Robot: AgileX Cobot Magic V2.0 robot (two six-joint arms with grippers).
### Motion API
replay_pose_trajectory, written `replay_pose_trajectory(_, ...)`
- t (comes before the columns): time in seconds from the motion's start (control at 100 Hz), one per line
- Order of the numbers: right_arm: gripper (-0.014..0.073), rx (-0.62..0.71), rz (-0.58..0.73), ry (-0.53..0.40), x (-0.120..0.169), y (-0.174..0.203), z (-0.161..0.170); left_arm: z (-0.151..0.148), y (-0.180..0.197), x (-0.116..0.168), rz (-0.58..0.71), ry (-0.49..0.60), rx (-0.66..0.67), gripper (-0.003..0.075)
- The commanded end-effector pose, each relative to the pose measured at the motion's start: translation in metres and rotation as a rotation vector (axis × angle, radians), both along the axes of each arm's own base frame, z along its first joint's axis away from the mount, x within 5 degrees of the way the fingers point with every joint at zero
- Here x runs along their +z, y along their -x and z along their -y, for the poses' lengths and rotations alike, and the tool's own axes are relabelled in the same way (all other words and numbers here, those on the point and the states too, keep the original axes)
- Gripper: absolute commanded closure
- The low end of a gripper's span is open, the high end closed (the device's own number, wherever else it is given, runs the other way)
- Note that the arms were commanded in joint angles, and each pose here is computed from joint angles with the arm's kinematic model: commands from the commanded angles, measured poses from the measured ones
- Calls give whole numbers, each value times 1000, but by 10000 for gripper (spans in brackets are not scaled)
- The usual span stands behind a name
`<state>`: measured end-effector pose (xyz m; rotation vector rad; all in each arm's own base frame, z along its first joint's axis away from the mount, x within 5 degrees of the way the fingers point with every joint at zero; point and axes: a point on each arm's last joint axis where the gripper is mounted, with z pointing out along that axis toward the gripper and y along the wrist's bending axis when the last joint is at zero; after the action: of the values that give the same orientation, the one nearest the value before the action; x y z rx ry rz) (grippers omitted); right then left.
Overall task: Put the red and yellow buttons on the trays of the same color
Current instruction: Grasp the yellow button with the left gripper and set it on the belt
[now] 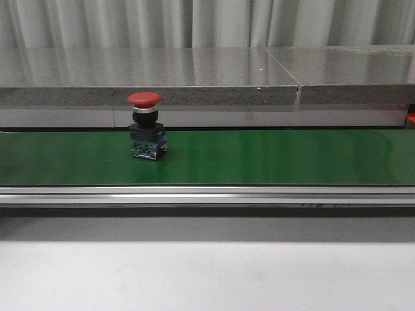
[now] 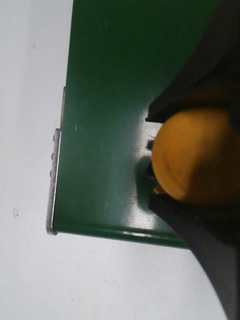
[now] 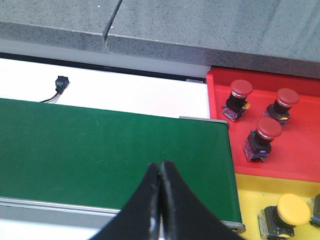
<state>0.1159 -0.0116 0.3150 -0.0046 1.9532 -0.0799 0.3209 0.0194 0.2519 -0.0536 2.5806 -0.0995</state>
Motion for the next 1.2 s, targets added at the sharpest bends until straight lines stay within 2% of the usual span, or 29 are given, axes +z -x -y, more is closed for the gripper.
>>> replay_pose_trajectory(0.0,663,-19,95,20,15,-1,2,2,-4,15,81,2,5,705)
replay_pose_trajectory(0.1,663,-19,95,20,15,-1,2,3,-4,14,72,11,4,583)
replay_pose_trajectory(0.29,663,-19,95,20,15,-1,2,8,-4,15,74,21,-5,199)
replay_pose_trajectory(0.39,663,-19,95,20,15,-1,2,11,-6,19,86,25,-14,92)
replay_pose_trajectory(0.56,663,-19,95,20,15,-1,2,14,-11,40,155,27,-21,86)
replay_pose_trajectory(0.73,663,-19,95,20,15,-1,2,24,-3,75,269,24,-52,89)
replay_pose_trajectory(1.06,663,-19,95,20,15,-1,2,60,58,146,509,46,-184,101)
replay_pose_trajectory(1.19,663,-19,95,20,15,-1,2,69,87,160,591,55,-229,101)
